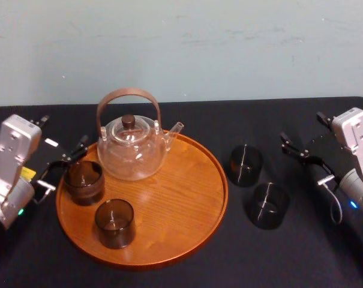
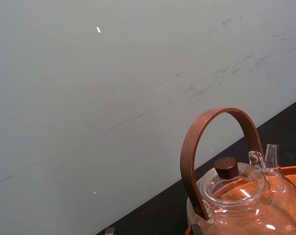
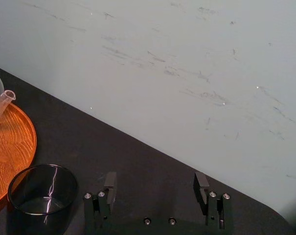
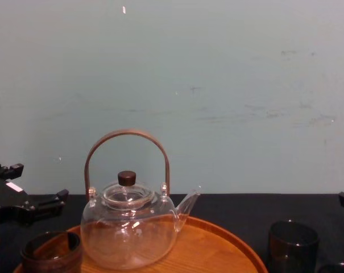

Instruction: Pick up the glass from the table and place it on the tray.

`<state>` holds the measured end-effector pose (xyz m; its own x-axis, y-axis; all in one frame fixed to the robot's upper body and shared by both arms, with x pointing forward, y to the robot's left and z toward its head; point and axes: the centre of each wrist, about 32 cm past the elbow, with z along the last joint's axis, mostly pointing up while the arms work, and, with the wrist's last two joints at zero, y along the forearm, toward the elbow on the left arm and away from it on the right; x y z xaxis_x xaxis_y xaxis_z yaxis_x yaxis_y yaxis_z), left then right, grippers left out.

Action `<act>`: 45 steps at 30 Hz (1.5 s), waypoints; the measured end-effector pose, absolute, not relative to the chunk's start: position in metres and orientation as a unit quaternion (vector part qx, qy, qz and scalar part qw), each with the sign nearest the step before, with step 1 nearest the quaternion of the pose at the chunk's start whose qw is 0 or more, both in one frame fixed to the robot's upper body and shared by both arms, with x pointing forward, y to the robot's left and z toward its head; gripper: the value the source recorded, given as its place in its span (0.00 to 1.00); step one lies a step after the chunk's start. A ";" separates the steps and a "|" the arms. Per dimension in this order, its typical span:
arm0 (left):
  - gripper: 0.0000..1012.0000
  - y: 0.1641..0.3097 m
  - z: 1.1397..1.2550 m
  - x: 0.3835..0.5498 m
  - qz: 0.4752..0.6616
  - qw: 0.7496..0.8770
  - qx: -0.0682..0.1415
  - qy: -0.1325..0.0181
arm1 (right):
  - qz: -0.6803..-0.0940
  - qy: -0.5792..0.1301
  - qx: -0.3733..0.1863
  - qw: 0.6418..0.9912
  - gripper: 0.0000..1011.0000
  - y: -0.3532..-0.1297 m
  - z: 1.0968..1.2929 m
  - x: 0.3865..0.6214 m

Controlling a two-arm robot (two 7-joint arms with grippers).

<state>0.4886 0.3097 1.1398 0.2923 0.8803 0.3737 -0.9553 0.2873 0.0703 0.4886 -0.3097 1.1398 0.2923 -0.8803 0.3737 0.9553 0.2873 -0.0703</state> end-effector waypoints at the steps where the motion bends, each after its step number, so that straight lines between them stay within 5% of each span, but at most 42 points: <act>1: 0.99 0.310 1.140 0.489 0.580 0.791 0.141 -0.132 | -0.580 -0.132 -0.142 0.791 0.99 -0.310 1.140 0.489; 45: 0.99 0.310 1.140 0.489 0.580 0.791 0.142 -0.132 | -0.580 -0.132 -0.142 0.791 0.99 -0.310 1.140 0.489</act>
<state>0.4886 0.3097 1.1398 0.2923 0.8803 0.3737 -0.9552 0.2874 0.0703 0.4886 -0.3096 1.1398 0.2923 -0.8803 0.3737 0.9552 0.2873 -0.0704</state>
